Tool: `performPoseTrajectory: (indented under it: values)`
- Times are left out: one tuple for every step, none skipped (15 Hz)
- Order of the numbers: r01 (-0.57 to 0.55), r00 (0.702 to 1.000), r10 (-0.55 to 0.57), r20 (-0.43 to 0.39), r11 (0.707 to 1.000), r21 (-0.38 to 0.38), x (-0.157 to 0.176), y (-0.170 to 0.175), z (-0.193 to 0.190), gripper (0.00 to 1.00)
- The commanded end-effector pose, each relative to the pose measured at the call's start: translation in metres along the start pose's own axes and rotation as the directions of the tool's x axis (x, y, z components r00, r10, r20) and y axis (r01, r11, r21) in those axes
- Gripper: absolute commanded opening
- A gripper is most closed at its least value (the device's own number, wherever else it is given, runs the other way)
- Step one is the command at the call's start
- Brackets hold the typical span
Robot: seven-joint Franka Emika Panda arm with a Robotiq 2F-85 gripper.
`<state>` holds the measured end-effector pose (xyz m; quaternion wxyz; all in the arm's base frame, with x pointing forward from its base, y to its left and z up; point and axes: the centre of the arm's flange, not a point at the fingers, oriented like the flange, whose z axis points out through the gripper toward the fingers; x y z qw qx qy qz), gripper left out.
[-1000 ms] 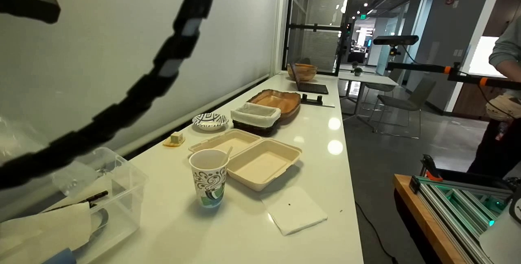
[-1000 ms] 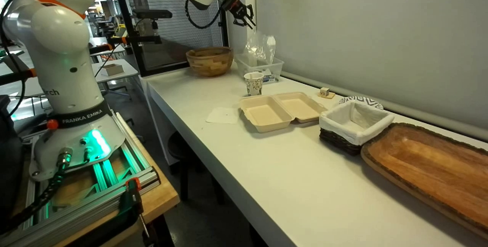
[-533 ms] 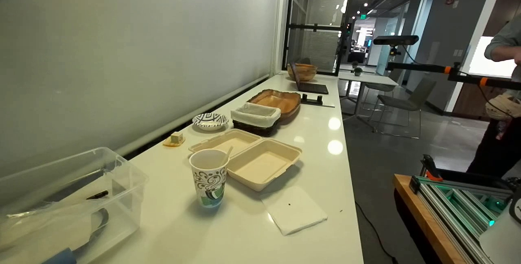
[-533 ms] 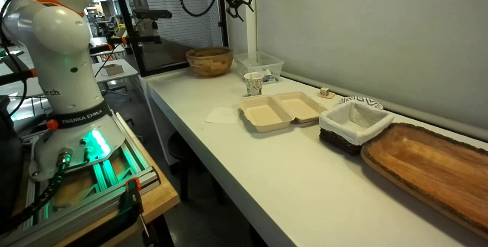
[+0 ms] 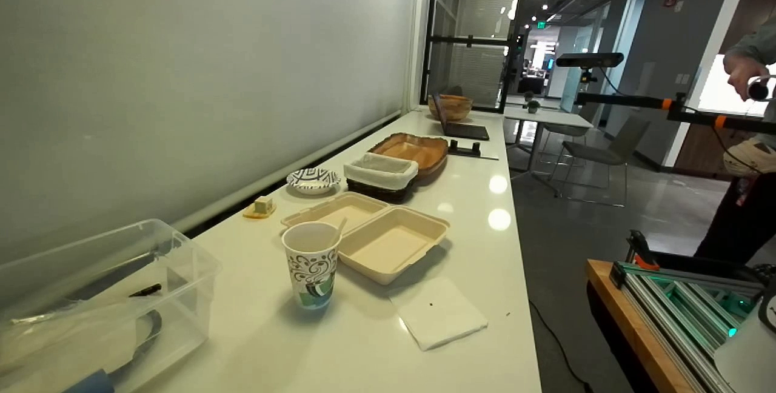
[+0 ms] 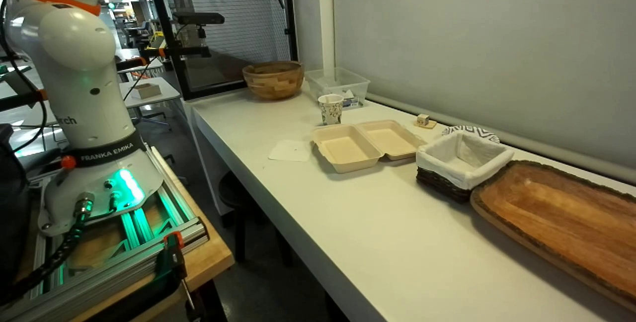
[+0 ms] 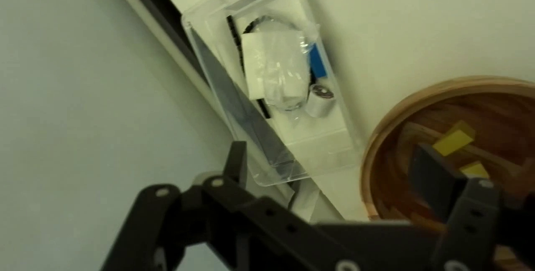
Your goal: Put the small plastic into the storage bin
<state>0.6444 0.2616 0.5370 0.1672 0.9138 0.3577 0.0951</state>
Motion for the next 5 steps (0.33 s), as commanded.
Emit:
performPoseTrajectory:
  values:
    - [-0.112, 0.992, 0.102, 0.074, 0.982, 0.153, -0.07, -0.021, 0.001, 1.0]
    - [-0.11, 0.994, 0.105, 0.043, 0.979, 0.171, -0.089, -0.018, 0.006, 1.0]
    - [-0.075, 0.997, 0.07, 0.043, 0.99, 0.118, -0.032, -0.007, -0.001, 1.0]
    - [-0.091, 0.995, 0.084, 0.053, 0.986, 0.136, -0.042, -0.005, 0.0, 1.0]
    - [-0.104, 0.994, 0.096, 0.061, 0.984, 0.145, -0.051, -0.002, 0.0, 1.0]
